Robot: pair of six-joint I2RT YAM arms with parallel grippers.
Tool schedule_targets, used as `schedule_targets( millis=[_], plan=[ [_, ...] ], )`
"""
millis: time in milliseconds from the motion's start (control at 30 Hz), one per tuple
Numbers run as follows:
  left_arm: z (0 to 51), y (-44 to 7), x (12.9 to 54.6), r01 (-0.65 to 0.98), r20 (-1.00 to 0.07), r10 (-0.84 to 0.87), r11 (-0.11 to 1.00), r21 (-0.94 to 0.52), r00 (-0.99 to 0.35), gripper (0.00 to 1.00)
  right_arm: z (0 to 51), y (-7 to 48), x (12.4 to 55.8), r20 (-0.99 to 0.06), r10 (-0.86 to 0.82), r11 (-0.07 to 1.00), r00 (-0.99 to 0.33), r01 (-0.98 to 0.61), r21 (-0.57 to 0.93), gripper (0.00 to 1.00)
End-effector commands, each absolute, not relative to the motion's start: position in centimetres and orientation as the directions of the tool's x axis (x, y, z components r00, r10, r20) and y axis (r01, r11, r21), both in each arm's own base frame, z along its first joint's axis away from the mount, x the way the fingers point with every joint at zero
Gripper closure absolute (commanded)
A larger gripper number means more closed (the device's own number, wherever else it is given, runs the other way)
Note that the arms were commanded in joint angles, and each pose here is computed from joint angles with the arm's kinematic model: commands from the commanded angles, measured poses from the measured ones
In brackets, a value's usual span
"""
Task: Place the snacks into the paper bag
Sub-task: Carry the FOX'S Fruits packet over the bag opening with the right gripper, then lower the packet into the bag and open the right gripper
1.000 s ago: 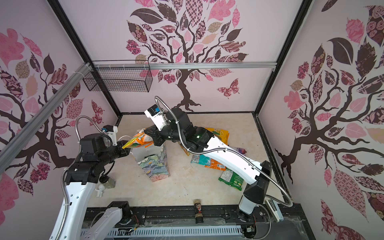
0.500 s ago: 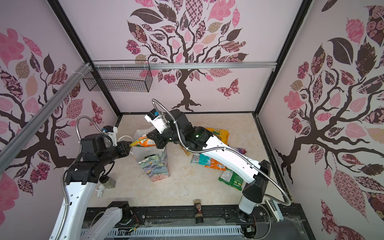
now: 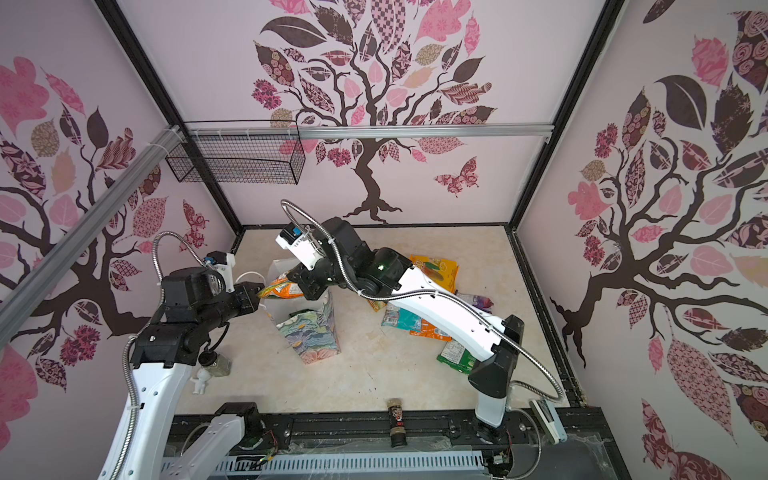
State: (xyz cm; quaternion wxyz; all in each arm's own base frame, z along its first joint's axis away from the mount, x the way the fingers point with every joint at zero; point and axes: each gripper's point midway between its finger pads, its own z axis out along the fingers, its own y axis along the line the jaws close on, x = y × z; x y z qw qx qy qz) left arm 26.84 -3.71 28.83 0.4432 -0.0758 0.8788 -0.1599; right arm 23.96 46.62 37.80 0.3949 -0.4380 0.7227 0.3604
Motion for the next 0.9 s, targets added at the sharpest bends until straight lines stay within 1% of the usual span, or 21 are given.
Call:
schedule_targets(
  millis=[0,100,167,233,533,667,867],
  plan=[
    [29.4,-3.8,26.9,0.028,-0.771,-0.262,0.940,-0.341,-0.580,0.77,37.7,46.7,24.2,-0.877,-0.390,0.386,-0.280,-0.914,0.121,1.00],
    [29.2,-3.7,27.0,0.021,-0.771,-0.259,0.943,-0.333,-0.582,0.77,37.5,46.2,25.0,-0.868,-0.408,0.454,-0.285,-0.887,0.078,1.00],
    [29.2,-3.5,26.9,0.012,-0.774,-0.259,0.945,-0.325,-0.578,0.77,36.6,45.9,25.0,-0.848,-0.443,0.478,-0.290,-0.877,0.050,1.00],
    [29.3,-3.4,26.8,0.011,-0.776,-0.257,0.947,-0.321,-0.576,0.77,37.2,45.7,25.0,-0.851,-0.443,0.494,-0.283,-0.869,0.032,1.00],
    [29.5,-3.0,26.5,-0.005,-0.783,-0.253,0.953,-0.304,-0.568,0.77,36.8,44.9,25.8,-0.826,-0.481,0.586,-0.294,-0.809,-0.053,1.00],
    [29.6,-2.8,26.4,-0.012,-0.786,-0.252,0.955,-0.298,-0.565,0.77,36.7,44.4,25.9,-0.819,-0.490,0.596,-0.299,-0.800,-0.065,1.00],
    [29.4,-2.8,26.4,-0.015,-0.783,-0.253,0.955,-0.297,-0.568,0.77,36.8,44.3,25.3,-0.818,-0.496,0.577,-0.290,-0.814,-0.062,1.00]
  ],
)
